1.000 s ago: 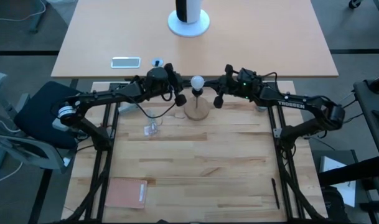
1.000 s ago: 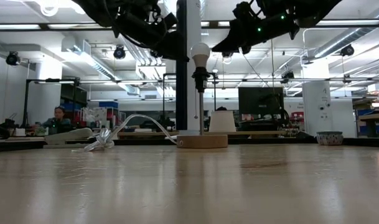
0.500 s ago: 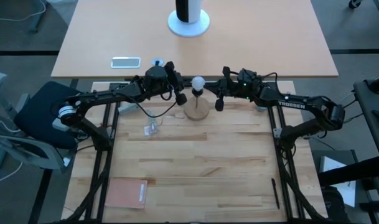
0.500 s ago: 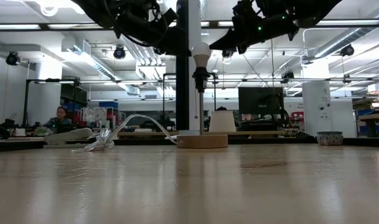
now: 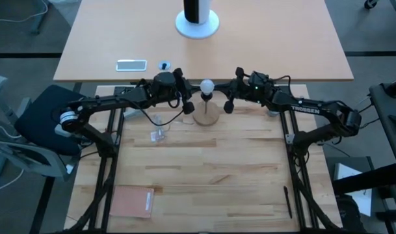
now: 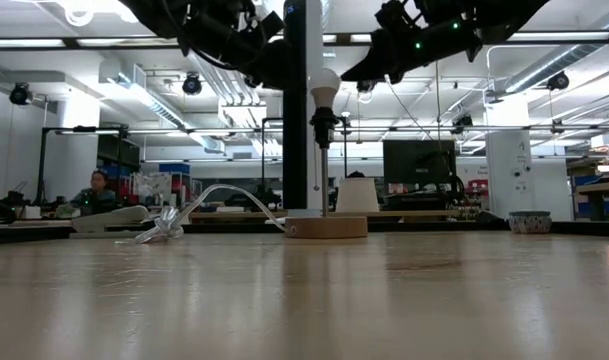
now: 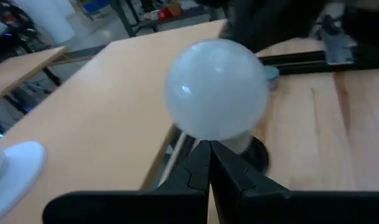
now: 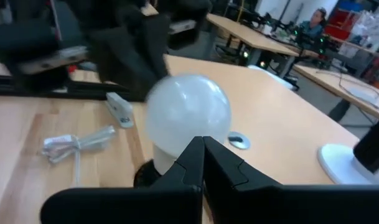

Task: Screw lightbulb
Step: Remove the lightbulb from the desk lamp

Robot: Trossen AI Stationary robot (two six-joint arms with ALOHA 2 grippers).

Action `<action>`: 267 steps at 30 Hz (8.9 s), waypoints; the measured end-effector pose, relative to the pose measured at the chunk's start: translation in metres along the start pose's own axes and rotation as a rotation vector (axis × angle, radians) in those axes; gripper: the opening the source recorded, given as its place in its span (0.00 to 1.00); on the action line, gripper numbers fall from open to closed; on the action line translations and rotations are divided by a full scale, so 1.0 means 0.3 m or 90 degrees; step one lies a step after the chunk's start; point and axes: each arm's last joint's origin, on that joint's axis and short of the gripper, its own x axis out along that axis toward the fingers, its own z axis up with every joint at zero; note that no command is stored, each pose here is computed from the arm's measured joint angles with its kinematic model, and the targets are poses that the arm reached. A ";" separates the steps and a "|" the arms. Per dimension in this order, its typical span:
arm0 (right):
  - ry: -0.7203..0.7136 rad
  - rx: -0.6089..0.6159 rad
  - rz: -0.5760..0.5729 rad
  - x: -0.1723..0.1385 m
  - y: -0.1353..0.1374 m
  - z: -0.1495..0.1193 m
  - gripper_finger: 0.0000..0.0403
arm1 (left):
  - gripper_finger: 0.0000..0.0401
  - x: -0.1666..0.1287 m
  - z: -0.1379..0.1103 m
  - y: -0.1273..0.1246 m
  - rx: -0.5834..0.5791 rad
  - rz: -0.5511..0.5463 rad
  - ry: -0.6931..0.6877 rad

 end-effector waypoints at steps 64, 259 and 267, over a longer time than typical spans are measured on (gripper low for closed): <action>0.016 -0.004 -0.005 -0.018 -0.010 -0.001 0.00 | 0.00 0.005 0.030 -0.016 0.030 0.018 -0.051; -0.007 0.009 0.017 -0.033 -0.024 -0.002 0.00 | 0.00 0.024 0.040 -0.067 0.123 0.013 -0.071; 0.001 0.003 0.014 -0.047 -0.023 0.002 0.00 | 0.00 -0.003 0.052 -0.056 0.118 0.049 -0.057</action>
